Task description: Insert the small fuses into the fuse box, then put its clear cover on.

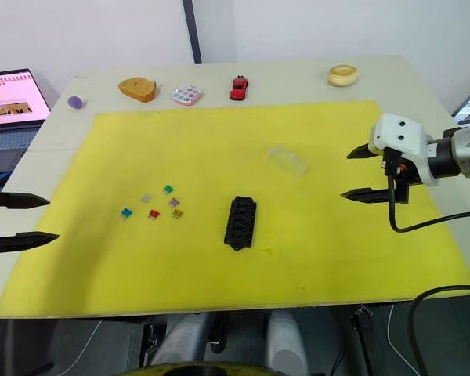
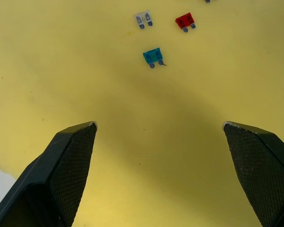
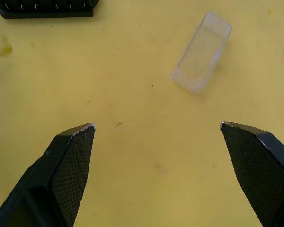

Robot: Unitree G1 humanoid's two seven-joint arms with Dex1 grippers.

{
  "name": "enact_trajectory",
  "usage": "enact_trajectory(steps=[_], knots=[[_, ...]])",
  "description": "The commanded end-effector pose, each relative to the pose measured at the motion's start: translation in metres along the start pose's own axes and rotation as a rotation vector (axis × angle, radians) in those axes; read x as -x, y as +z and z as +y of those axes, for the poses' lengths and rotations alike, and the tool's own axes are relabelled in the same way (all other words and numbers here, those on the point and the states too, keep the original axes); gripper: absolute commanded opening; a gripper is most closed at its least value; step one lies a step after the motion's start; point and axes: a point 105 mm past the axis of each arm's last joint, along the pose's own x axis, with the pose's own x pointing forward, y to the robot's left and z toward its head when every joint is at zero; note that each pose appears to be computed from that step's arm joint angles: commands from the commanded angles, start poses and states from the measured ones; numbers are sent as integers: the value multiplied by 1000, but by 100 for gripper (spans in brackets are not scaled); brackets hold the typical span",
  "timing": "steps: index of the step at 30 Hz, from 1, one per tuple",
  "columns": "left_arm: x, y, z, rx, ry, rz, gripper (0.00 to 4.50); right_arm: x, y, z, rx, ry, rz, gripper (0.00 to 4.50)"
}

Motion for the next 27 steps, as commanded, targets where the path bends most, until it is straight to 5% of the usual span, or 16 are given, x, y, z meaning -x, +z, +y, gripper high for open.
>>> enact_trajectory(steps=[1,27], knots=[[7,16,4,-24,28,-41,447,7,6,-4,32,-36,-14,446],[-8,15,-3,59,0,-92,447,-1,19,-6,47,-30,-53,446]])
